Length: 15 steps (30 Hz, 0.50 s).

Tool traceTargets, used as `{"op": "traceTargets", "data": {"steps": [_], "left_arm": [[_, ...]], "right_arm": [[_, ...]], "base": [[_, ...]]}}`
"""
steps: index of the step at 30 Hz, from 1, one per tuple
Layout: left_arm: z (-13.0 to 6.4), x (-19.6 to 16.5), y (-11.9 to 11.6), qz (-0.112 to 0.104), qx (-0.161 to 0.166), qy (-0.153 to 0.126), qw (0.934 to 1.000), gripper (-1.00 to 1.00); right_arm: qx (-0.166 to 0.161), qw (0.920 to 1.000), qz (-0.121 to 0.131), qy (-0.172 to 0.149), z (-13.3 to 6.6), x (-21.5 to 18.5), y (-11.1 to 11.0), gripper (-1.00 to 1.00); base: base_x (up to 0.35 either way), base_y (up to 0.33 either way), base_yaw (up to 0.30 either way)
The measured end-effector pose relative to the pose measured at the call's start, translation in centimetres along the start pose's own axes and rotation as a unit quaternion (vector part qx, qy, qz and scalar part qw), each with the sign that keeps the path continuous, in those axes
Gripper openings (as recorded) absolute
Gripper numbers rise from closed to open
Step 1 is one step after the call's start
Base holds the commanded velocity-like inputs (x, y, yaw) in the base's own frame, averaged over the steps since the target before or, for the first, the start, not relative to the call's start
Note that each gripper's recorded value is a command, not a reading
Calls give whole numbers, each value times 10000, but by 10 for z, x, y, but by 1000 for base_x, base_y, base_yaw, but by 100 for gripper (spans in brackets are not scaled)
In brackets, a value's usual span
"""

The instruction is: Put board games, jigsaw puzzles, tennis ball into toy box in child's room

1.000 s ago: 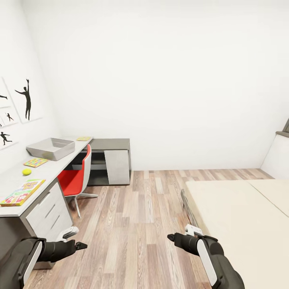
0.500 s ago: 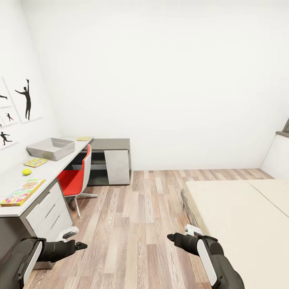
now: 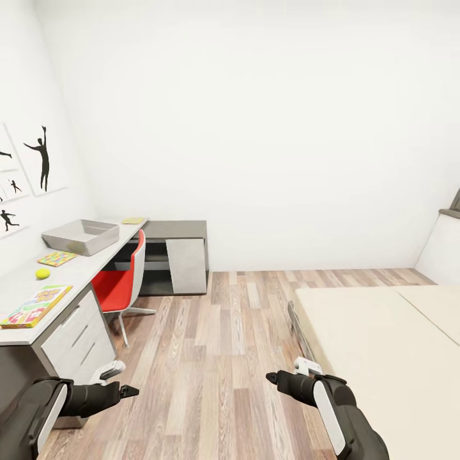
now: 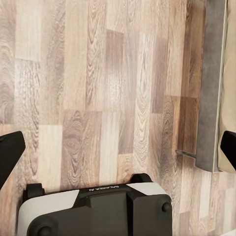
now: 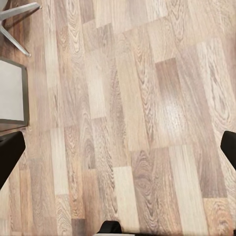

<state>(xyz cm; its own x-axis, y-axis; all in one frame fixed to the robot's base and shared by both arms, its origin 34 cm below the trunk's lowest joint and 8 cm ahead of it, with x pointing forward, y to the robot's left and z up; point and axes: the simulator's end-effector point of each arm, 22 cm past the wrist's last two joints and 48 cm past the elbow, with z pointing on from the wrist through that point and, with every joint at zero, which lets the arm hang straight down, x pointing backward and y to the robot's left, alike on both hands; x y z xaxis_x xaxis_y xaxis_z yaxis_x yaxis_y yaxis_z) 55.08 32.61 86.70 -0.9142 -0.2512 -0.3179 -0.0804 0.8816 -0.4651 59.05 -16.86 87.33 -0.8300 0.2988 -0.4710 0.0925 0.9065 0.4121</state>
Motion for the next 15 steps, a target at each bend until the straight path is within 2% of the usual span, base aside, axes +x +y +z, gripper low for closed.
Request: {"op": "traceTargets", "data": {"steps": [5,11,15], "left_arm": [[0,0,0,1,0,-2,10000,100],[0,0,0,0,0,-2,10000,100],[0,0,0,-1,0,1,10000,100]], "right_arm": [[0,10000,-9,2,0,0,0,100],[-3,10000,-90,21,1,2,4,100],[-6,9999,-137,33,1,2,6,100]], "base": [[0,0,56],[0,0,172],[0,0,96]]}}
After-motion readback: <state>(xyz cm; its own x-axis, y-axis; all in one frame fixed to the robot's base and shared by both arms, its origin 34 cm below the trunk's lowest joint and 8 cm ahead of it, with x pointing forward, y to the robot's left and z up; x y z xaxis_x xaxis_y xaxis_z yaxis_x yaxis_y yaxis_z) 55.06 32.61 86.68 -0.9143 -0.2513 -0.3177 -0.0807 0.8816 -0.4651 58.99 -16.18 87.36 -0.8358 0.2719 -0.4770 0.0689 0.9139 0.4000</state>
